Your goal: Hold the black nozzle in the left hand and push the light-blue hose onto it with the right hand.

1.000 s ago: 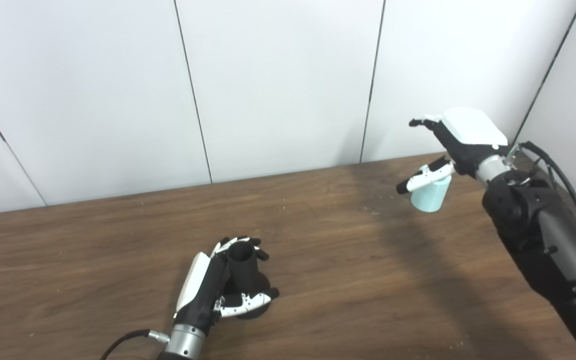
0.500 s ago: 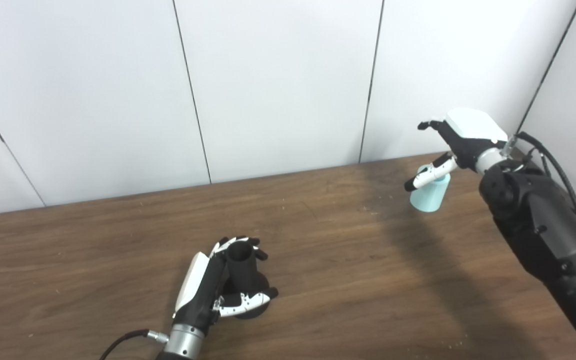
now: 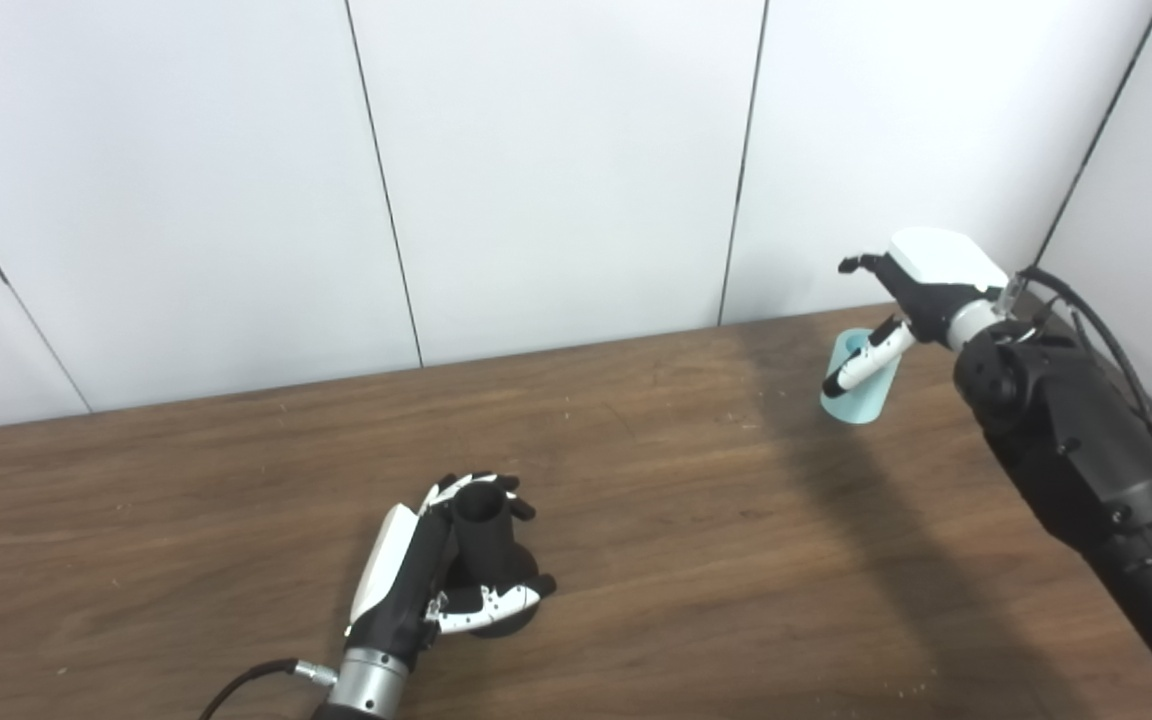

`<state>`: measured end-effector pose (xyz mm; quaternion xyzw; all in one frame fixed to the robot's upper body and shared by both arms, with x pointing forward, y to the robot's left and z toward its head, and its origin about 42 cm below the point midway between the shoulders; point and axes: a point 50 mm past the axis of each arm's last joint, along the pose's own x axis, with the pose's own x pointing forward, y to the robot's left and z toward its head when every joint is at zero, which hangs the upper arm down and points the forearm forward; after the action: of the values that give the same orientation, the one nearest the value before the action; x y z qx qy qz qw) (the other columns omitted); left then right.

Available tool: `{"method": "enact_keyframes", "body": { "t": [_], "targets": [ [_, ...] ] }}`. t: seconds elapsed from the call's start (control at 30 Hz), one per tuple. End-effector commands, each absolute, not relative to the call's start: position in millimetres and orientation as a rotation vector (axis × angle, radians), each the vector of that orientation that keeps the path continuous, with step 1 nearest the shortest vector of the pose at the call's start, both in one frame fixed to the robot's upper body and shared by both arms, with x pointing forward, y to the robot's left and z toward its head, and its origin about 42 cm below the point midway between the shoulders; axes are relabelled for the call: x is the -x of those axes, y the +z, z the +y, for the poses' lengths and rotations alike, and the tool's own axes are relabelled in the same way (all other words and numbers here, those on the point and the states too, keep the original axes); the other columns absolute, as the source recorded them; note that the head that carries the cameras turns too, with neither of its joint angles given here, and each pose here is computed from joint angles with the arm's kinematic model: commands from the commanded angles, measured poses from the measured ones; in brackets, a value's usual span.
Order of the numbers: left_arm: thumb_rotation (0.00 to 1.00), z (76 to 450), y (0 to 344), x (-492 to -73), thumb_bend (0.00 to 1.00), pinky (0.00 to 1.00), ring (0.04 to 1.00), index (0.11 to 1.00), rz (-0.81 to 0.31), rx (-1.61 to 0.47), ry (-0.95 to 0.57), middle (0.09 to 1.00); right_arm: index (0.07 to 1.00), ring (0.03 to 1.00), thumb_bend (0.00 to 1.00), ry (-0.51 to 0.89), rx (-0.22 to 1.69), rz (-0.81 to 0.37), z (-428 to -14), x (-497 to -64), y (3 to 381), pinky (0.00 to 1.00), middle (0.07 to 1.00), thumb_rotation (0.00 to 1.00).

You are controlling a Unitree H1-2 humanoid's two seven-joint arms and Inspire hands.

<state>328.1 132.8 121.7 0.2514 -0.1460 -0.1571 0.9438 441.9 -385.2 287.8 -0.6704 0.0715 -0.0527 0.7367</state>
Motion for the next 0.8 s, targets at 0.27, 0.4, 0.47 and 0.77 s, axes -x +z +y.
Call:
{"method": "enact_keyframes", "body": {
  "t": [0.27,0.4,0.47,0.77],
  "targets": [
    [0.07,156,59,-292,0.51,1.0,0.887,0.489,-0.103,-0.551,-0.34,0.782,0.836,0.851,1.0,-0.204,1.502,0.077,-389,-456,326,0.73,0.884,0.31],
    [0.07,156,59,-292,0.51,1.0,0.886,0.489,-0.101,-0.546,-0.341,0.782,0.833,0.846,1.0,-0.2,1.496,0.083,-389,-459,325,0.71,0.883,0.31],
    [0.07,155,59,-292,0.51,1.0,0.886,0.489,-0.101,-0.545,-0.341,0.782,0.831,0.843,1.0,-0.197,1.495,0.085,-388,-460,324,0.71,0.883,0.31],
    [0.07,155,60,-292,0.51,1.0,0.883,0.489,-0.103,-0.542,-0.341,0.782,0.828,0.847,1.0,-0.184,1.496,0.104,-388,-465,324,0.72,0.88,0.31]
  ]
}}
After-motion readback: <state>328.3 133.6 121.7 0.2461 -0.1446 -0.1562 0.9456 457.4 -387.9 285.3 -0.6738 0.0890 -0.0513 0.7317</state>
